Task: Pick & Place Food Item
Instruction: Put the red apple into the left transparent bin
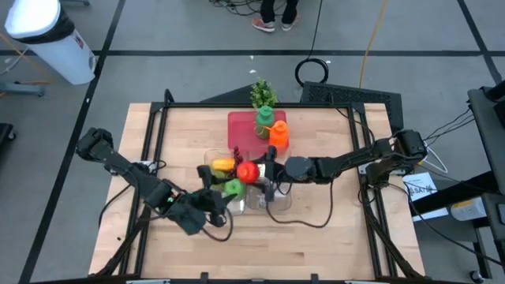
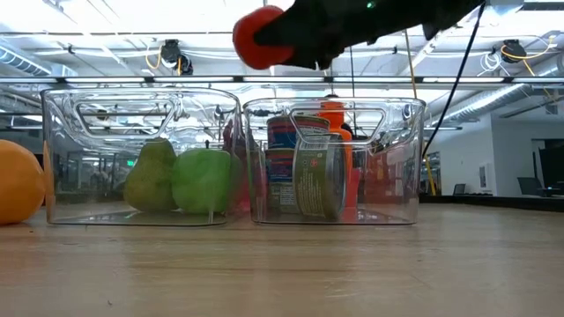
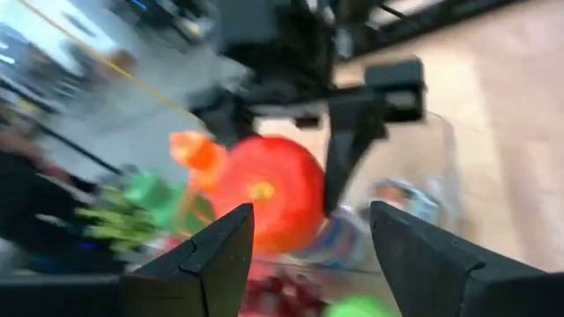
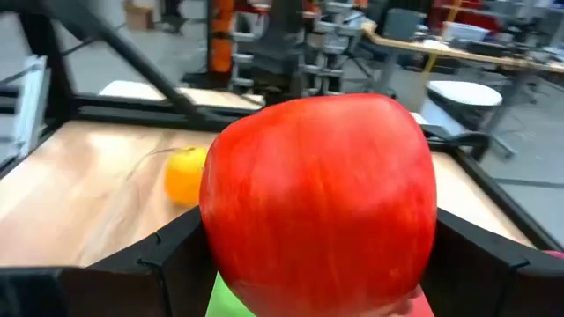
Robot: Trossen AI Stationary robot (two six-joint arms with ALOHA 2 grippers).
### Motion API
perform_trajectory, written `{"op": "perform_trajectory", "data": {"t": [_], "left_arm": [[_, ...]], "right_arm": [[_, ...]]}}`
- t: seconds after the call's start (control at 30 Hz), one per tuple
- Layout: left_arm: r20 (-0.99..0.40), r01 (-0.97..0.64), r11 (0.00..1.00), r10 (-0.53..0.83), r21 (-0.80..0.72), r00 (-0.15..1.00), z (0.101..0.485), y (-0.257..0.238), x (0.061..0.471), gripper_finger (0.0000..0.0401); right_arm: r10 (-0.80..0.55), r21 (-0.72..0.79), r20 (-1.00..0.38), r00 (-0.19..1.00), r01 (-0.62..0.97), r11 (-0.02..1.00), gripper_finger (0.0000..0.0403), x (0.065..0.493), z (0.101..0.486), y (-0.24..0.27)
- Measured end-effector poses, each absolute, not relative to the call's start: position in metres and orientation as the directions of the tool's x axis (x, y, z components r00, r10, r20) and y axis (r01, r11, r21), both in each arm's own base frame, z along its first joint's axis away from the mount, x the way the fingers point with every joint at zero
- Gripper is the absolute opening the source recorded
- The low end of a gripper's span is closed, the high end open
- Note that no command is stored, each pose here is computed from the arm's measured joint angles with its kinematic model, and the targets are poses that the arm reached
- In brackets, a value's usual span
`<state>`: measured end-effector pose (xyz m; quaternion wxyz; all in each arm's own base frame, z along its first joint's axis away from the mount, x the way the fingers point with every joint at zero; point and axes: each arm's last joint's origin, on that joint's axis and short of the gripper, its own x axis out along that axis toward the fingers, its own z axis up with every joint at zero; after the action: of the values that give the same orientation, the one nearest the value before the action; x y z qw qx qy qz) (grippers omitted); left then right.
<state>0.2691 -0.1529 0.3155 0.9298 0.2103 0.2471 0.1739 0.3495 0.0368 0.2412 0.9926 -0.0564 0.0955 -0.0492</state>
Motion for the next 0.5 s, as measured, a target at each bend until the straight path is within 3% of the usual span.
{"op": "perform_trajectory", "data": {"t": [0.23, 0.5], "left_arm": [[-0.518, -0.132, 0.935, 0.295, 0.328, 0.803, 0.306, -0.135, 0.286, 0.0243], [-0.448, -0.215, 0.916, 0.358, 0.338, 0.819, 0.313, -0.119, 0.298, 0.0264]], "right_arm": [[-0.044, -0.195, -0.147, 0.988, 0.014, 0.981, 0.0300, 0.348, 0.245, 0.056], [-0.021, -0.209, -0.166, 0.986, -0.015, 0.978, 0.0299, 0.347, 0.243, 0.059]]}}
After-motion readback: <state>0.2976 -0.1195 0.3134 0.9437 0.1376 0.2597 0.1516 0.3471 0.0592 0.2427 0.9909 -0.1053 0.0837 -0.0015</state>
